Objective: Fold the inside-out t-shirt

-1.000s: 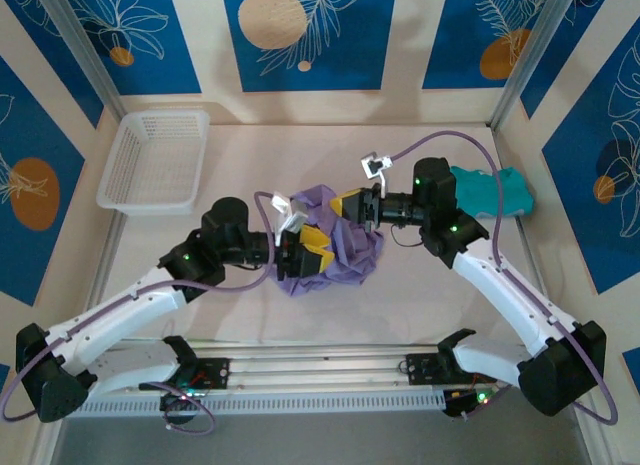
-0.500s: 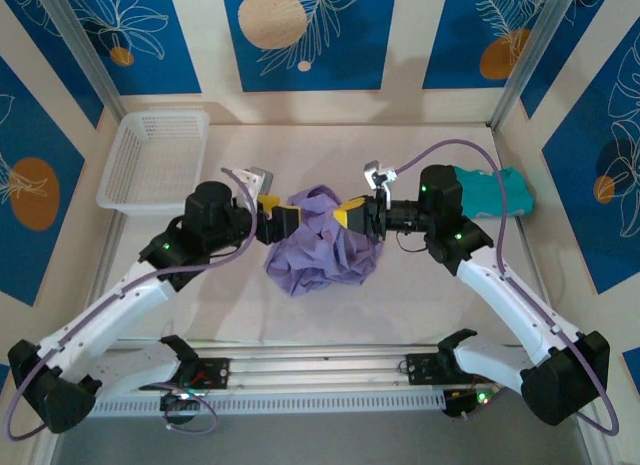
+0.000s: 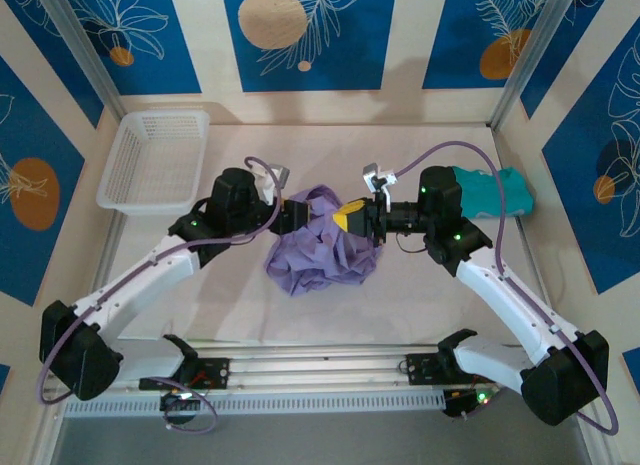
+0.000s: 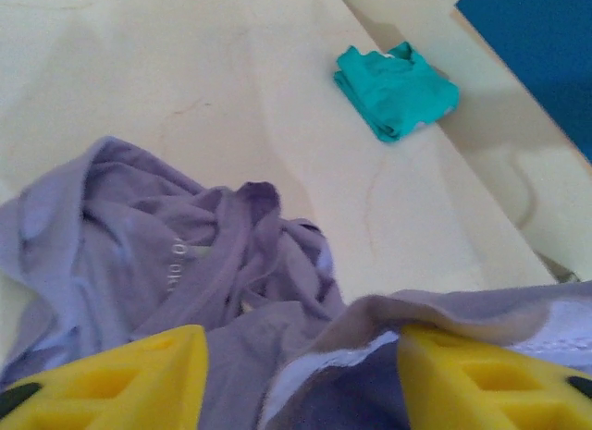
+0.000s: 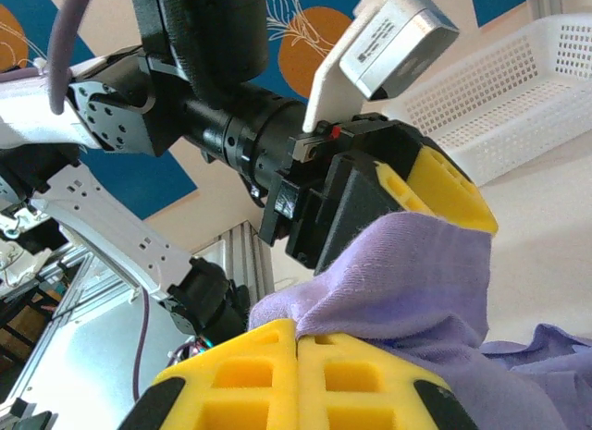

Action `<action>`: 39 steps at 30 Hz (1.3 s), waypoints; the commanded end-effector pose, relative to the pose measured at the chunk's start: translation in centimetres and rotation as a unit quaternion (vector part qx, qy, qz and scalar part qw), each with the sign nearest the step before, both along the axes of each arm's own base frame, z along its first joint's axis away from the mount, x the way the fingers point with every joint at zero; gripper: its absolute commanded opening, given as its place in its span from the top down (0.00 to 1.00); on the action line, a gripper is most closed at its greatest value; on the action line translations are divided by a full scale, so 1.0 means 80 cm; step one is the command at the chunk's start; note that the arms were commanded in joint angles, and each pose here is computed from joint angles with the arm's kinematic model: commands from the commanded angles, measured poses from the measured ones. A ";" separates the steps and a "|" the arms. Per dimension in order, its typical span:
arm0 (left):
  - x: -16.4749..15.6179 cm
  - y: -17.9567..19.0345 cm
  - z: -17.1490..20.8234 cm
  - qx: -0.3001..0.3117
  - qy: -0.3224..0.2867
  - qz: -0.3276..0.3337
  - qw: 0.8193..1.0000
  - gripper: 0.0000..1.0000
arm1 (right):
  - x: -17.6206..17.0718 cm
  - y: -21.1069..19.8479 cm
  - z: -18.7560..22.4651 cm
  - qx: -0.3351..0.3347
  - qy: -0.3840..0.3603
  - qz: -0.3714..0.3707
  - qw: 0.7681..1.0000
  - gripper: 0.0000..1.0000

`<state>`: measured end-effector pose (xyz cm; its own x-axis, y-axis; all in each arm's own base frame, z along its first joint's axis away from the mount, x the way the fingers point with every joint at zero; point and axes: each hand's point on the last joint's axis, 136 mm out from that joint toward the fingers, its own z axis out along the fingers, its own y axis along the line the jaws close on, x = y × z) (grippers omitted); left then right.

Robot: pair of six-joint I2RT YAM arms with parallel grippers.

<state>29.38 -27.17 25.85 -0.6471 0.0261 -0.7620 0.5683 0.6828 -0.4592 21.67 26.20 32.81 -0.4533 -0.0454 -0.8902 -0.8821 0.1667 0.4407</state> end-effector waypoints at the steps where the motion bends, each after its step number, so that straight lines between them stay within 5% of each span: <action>1: -0.003 -0.018 0.031 -0.044 -0.017 -0.043 0.998 0.50 | -0.008 -0.001 0.000 0.001 -0.015 0.013 1.000 1.00; 8: 0.004 -0.021 0.037 -0.069 -0.026 -0.048 0.996 0.62 | -0.008 -0.001 -0.005 -0.003 -0.011 0.014 1.000 1.00; 17: 0.018 -0.017 0.061 -0.098 -0.040 -0.030 0.994 1.00 | -0.003 -0.004 -0.007 -0.014 -0.002 -0.002 1.000 1.00; 25: 0.001 -0.005 0.146 -0.176 -0.102 -0.004 0.979 1.00 | 0.014 -0.022 -0.033 -0.081 0.030 -0.098 0.991 0.97; 32: -0.034 -0.021 0.159 -0.167 -0.129 -0.019 0.977 1.00 | 0.033 -0.051 -0.081 -0.152 0.085 -0.219 0.960 0.79; 39: -0.048 -0.035 0.149 -0.154 -0.118 -0.022 0.981 1.00 | -0.002 -0.055 -0.075 -0.162 0.035 -0.226 0.960 0.71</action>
